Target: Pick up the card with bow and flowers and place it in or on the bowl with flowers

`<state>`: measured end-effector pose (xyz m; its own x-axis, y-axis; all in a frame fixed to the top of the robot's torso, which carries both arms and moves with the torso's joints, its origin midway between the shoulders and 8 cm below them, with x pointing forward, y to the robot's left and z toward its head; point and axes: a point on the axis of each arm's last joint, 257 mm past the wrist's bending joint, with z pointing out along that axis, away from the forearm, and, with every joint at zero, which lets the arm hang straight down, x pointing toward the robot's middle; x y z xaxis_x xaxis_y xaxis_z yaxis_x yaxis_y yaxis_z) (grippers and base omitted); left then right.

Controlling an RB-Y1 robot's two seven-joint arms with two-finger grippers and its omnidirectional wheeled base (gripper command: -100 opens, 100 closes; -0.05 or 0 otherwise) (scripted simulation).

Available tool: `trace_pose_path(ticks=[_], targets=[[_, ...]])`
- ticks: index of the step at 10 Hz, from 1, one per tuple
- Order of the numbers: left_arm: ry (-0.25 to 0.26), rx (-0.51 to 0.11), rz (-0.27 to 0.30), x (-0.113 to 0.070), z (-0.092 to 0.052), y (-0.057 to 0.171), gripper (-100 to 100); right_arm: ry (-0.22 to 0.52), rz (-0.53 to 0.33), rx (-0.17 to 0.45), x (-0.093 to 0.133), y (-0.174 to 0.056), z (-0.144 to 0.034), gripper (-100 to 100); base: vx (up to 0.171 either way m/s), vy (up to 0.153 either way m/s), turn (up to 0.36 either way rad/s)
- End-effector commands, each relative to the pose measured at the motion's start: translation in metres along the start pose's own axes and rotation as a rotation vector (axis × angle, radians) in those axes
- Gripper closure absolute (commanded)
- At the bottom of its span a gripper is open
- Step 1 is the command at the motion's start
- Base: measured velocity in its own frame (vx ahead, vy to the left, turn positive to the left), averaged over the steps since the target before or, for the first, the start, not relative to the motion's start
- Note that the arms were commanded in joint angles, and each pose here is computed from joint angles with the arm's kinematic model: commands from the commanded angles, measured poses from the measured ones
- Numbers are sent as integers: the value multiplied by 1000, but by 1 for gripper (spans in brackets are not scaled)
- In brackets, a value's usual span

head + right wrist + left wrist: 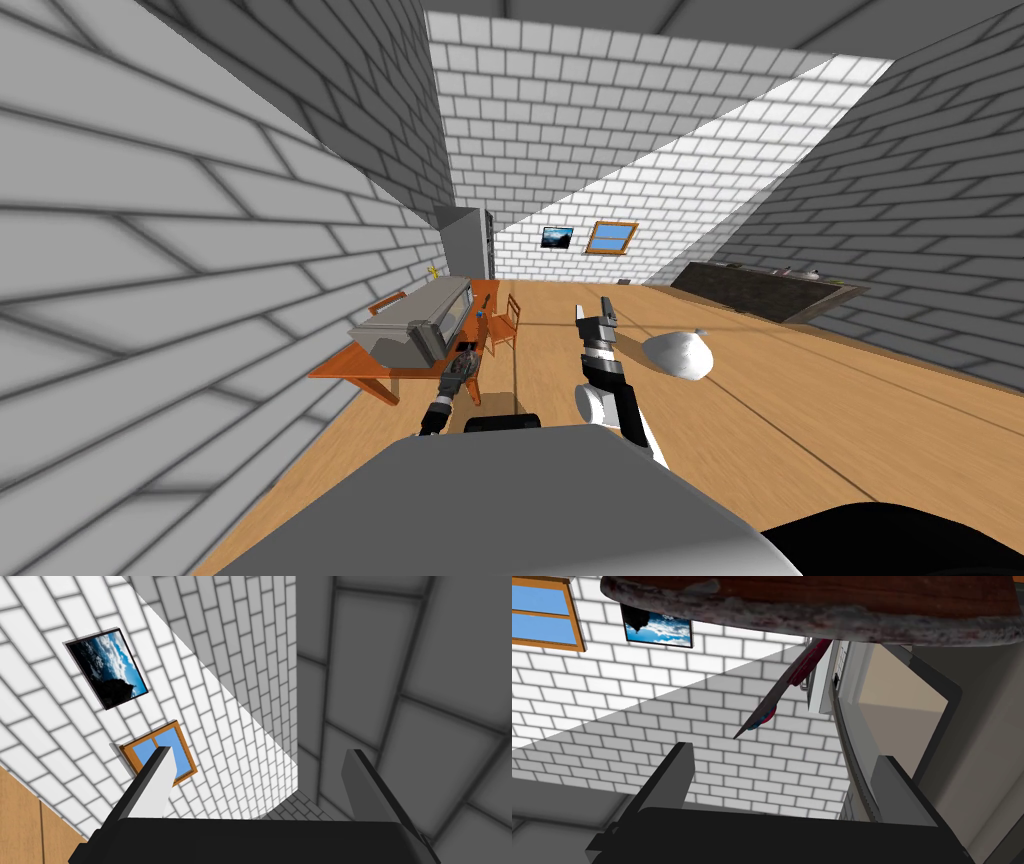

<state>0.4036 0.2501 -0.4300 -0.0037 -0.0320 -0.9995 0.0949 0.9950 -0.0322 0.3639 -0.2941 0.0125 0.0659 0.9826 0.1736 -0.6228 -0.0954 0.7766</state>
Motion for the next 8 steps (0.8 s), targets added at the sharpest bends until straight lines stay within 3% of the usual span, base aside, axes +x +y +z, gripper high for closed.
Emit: trace_pose_path(ticks=[1, 2, 4, 6, 8], targets=[[-12, 9, 1, -12, 23, 6, -100, 0, 0, 0, 0, 0, 0, 0, -80, -25, 39], [-12, 14, 1, -18, 35, 11, -100, 0, 0, 0, 0, 0, 0, 0, -114, -65, 31], [-55, 21, 7, -34, 45, 9, -100, 0, 0, 0, 0, 0, 0, 0, -59, -36, 12], [-12, 14, 1, -18, 35, 11, -100, 0, 0, 0, 0, 0, 0, 0, 5, 3, 0], [-18, 23, 1, -32, 60, 19, -100, 0, 0, 0, 0, 0, 0, 0, -65, -30, 34]])
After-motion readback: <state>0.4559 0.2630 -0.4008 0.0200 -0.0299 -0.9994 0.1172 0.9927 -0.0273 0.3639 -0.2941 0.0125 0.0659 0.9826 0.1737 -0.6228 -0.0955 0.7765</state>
